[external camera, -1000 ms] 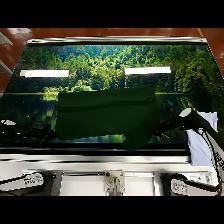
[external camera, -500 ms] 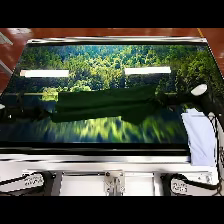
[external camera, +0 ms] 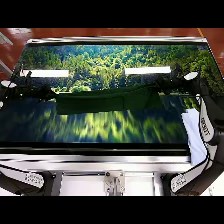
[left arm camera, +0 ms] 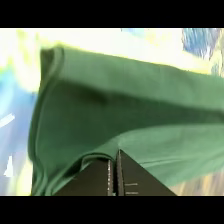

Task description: Fold the shirts.

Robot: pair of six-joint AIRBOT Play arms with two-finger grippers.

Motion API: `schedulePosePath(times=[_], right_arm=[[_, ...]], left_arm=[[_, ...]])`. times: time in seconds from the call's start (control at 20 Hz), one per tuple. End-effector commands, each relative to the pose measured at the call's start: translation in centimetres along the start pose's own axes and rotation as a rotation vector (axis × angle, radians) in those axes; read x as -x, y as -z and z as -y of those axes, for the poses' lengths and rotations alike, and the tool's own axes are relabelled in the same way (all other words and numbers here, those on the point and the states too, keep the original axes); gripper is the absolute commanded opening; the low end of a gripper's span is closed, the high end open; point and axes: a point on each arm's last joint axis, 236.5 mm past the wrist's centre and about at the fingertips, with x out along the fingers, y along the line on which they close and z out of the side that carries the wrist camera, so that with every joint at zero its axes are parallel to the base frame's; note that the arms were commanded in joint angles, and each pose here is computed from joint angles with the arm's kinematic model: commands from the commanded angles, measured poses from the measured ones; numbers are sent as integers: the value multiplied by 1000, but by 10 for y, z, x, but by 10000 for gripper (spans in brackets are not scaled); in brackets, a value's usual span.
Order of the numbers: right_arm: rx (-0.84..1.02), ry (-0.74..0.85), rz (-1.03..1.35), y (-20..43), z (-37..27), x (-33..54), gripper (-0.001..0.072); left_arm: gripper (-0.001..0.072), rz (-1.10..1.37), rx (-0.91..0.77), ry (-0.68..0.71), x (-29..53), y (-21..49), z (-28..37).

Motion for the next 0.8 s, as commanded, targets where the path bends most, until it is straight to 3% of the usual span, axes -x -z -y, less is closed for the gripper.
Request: schedulePosePath(times=[0.0, 0.05, 0.1, 0.15, 0.2, 0.25, 0.35, 0.45, 0.55, 0.75], right_arm=[[-34, 13, 42, -17, 18, -25, 54], [-32, 15, 33, -15, 21, -28, 142], [-1, 15, 29, -14, 21, -28, 351], [53, 10, 27, -14, 18, -24, 602], [119, 7, 25, -16, 15, -14, 662], [201, 26, 16, -17, 17, 1, 662], [340, 220, -31, -18, 57, 42, 662], [326, 392, -70, -18, 99, 71, 682], [234, 350, -88, -12, 107, 68, 682], [59, 117, -141, 7, 86, 21, 682]], left_arm=[[41, -15, 56, 5, -24, -13, -5], [103, -27, 63, 6, -29, -10, -5], [303, -46, 62, 8, -33, -6, -5], [596, -58, 61, 11, -34, -3, -4], [701, -77, 60, 19, -30, 1, -3], [702, -99, 62, 27, -23, 2, -4], [701, -123, 84, 46, -4, 1, -6], [701, -149, 104, 64, 13, 3, -5], [700, -188, 88, 81, 25, 11, 4], [700, -204, 41, 96, 39, 18, 27]])
